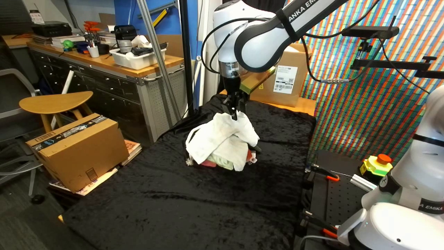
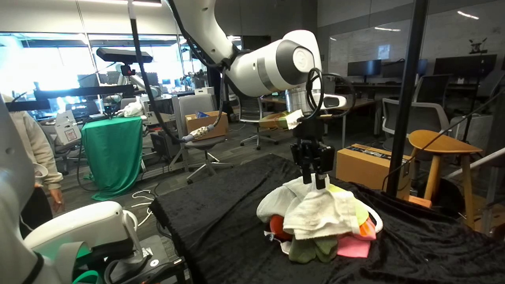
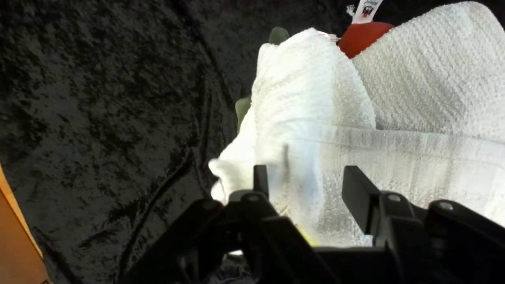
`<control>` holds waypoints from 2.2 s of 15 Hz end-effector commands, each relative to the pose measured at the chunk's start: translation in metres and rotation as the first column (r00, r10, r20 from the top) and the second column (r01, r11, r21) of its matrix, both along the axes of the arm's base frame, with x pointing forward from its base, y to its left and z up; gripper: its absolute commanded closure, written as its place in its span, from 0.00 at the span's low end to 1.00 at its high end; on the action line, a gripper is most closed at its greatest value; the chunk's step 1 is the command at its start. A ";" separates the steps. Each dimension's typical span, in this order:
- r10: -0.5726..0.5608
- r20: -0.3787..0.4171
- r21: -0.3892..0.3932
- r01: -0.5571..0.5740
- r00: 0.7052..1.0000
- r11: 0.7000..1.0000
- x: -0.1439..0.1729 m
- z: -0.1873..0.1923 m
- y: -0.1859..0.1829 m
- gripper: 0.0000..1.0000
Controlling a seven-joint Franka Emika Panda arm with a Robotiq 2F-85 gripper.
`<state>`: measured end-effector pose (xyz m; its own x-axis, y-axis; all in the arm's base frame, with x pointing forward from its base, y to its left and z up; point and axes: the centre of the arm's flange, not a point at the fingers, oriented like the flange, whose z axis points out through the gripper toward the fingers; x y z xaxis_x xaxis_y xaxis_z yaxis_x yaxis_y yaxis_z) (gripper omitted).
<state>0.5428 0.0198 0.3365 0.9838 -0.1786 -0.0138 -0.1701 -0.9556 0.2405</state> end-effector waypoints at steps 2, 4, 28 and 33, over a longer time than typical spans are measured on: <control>-0.025 0.034 -0.021 0.026 0.999 0.999 0.004 0.019 -0.012 0.07; -0.020 0.041 -0.023 0.021 0.999 1.000 -0.003 0.033 -0.020 0.00; 0.477 0.317 0.150 -0.540 0.820 0.828 -0.215 0.186 -0.040 0.00; 0.494 0.324 0.170 -0.563 0.807 0.809 -0.217 0.182 -0.036 0.00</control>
